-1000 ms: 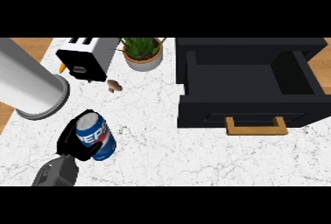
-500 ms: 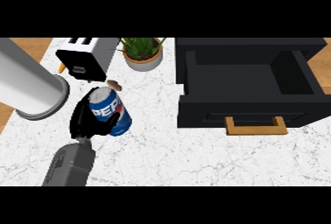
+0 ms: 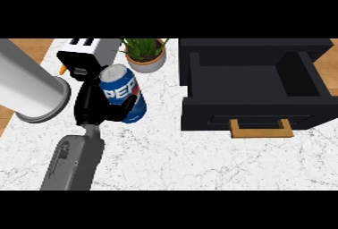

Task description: Pick up the can, place it into the drawer and close the drawer

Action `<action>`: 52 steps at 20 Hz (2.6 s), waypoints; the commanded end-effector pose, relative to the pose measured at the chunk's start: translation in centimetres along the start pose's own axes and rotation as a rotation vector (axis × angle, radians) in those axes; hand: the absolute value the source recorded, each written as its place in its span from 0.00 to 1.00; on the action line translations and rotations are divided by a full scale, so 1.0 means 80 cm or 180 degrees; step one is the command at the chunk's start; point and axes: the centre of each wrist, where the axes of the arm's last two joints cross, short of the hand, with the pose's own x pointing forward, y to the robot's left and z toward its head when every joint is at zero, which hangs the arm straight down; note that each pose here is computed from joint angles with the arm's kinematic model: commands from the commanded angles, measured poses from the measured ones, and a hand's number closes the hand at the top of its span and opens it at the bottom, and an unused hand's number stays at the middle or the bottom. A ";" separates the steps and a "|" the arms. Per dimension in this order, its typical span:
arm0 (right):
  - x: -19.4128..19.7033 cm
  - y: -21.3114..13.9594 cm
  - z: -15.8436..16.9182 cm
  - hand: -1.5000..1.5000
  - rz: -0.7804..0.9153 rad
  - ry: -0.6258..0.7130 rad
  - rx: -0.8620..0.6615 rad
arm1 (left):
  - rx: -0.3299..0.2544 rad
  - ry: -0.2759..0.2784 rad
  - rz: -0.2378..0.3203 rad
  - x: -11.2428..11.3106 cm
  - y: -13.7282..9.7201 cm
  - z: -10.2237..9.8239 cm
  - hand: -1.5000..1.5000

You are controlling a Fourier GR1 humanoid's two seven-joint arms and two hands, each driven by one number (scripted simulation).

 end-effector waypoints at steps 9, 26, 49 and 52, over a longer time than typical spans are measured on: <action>-0.006 -0.024 0.004 0.00 -0.0032 0.0036 -0.0008 | -0.0158 -0.0183 -0.0154 0.078 -0.089 -0.044 1.00; -0.010 -0.009 -0.015 0.00 -0.0053 -0.0048 0.0038 | -0.0134 -0.0214 -0.0294 0.125 -0.208 -0.112 1.00; -0.003 0.009 -0.023 0.00 -0.0094 -0.0041 0.0095 | -0.0169 0.0014 -0.0454 0.123 -0.301 -0.136 1.00; 0.004 0.020 -0.036 0.00 -0.0101 0.0002 0.0183 | -0.0039 0.0020 -0.0596 0.123 -0.312 -0.138 1.00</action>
